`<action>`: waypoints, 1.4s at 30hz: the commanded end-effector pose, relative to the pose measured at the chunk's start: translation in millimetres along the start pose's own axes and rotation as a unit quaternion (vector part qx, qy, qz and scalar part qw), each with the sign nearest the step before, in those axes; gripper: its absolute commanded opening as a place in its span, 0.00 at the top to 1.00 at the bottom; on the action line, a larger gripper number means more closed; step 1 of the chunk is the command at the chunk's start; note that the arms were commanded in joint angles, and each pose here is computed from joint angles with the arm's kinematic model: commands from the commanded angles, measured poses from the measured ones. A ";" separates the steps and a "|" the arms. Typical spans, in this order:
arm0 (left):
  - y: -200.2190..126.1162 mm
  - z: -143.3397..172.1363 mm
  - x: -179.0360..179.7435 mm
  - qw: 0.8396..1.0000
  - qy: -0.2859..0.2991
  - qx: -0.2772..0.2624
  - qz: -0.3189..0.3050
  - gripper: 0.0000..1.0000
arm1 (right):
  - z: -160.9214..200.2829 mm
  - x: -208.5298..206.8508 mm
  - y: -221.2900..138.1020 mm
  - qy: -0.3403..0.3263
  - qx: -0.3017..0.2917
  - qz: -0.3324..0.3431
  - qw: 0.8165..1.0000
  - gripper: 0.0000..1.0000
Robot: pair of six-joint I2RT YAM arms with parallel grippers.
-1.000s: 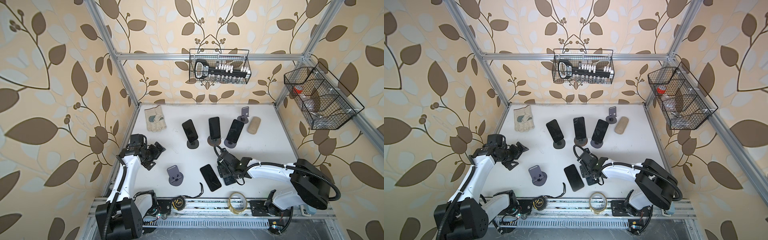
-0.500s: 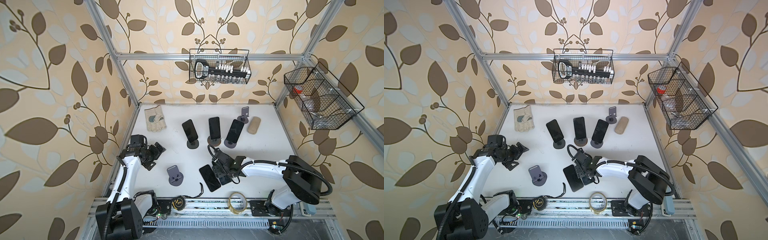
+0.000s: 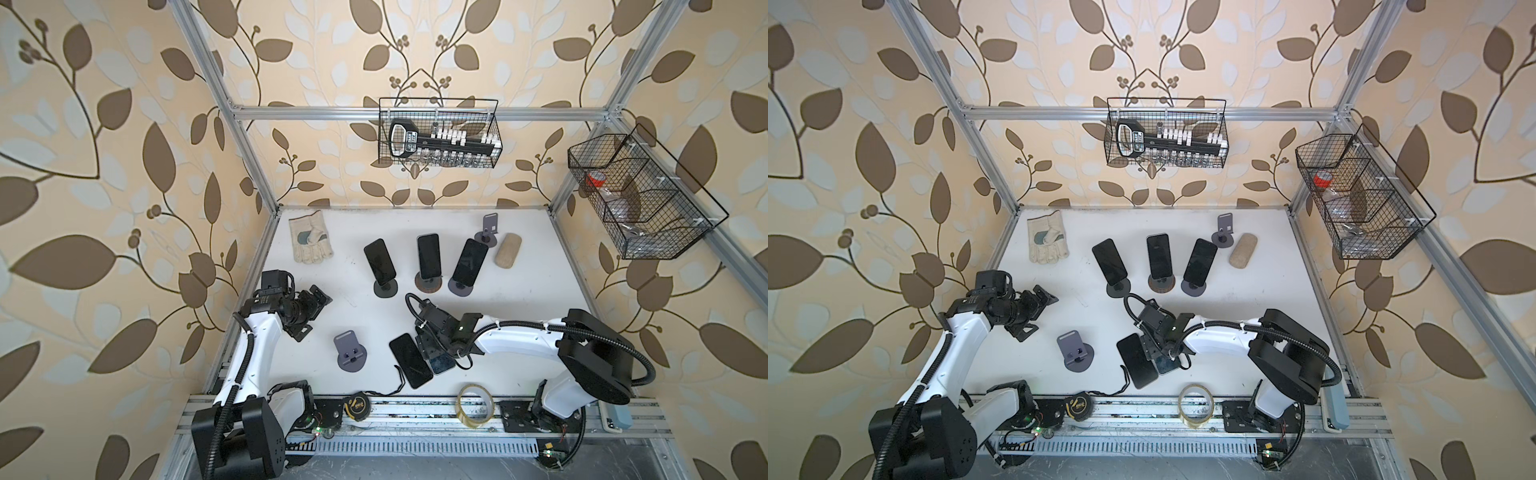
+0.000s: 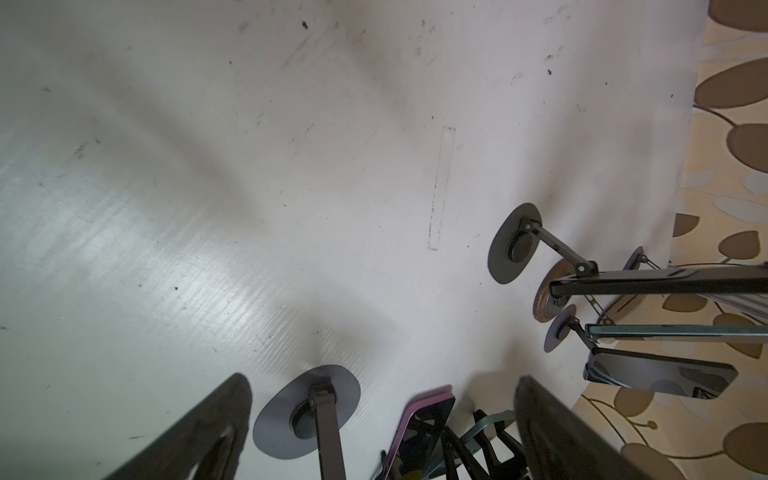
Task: Remove the phone from the phone stand
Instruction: Move the phone to the bottom-center of the table, then place the phone at the bottom-center of the table.
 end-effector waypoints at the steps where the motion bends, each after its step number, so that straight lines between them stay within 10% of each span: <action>1: -0.7 1.9 -1.0 1.000 0.010 0.007 0.010 0.01 | 11.4 -13.0 3.1 -0.001 0.038 0.009 0.999 0.24; 42: -3.4 2.3 -1.2 1.000 0.009 0.005 0.007 0.01 | 13.2 2.5 7.5 -0.061 0.047 0.003 0.997 0.23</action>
Point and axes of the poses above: each gripper's point midway between its finger pads, its own y axis out along the fingers, its own x axis along the line the jaws close on, z = x × y, the point moved 8 cm from there along -y, back along the fingers, and after that the axes turned 15 degrees about -y, right-handed, at the moved point
